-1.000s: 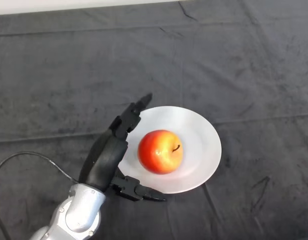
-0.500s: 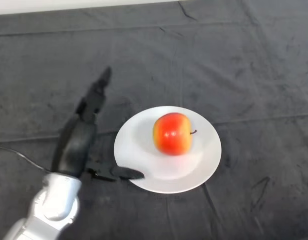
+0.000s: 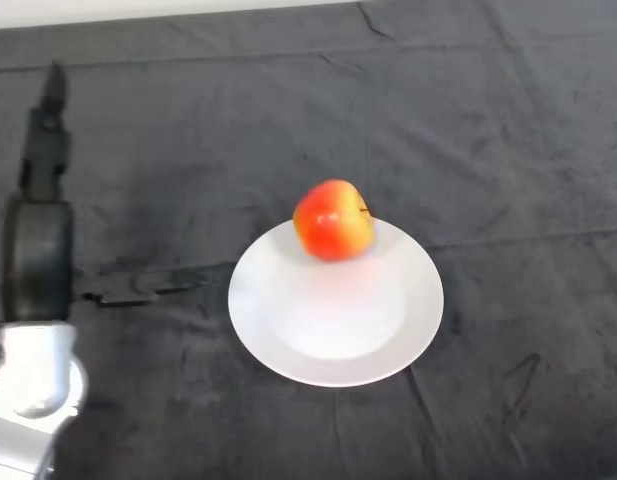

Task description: Move the apple to the plate

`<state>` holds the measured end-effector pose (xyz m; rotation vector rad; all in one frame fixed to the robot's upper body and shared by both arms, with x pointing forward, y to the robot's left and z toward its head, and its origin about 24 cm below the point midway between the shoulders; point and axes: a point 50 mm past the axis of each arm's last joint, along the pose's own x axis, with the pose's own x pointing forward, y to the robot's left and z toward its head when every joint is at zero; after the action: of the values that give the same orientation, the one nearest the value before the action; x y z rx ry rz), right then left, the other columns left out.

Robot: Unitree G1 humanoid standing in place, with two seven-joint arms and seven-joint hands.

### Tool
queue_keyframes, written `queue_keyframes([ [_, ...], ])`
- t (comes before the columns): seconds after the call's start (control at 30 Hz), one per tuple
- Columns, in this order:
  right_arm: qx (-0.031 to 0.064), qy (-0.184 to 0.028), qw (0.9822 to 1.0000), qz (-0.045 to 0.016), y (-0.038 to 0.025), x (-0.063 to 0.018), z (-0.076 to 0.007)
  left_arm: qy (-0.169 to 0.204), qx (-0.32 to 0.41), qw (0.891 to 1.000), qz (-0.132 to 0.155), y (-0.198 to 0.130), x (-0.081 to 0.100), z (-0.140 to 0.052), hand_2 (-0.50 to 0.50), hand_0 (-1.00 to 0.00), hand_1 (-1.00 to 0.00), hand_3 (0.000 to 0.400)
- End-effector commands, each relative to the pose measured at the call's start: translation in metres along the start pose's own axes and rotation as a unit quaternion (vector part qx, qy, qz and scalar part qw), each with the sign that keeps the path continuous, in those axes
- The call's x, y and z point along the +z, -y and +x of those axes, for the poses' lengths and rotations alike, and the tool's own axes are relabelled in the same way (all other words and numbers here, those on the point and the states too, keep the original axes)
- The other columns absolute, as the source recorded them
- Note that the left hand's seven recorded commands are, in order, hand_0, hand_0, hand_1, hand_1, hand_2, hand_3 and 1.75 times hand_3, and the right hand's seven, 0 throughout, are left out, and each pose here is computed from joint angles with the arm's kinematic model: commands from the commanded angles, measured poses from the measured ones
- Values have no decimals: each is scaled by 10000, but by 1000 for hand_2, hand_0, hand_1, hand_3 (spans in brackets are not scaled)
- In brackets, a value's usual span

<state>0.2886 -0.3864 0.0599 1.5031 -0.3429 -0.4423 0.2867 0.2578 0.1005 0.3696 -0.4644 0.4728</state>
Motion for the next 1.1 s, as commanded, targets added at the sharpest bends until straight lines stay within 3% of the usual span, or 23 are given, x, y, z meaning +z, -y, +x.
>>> queue_keyframes([
  [0.03, 133, -2, 9999, 66, -100, -24, 53, 312, 322, 9989, 145, -172, 76, 217, 0, 0, 0, 0],
  [1.1, 135, -6, 9999, 61, -101, -24, 53, -362, 1962, 9792, 382, -1046, -310, 359, 0, 0, 0, 0],
])
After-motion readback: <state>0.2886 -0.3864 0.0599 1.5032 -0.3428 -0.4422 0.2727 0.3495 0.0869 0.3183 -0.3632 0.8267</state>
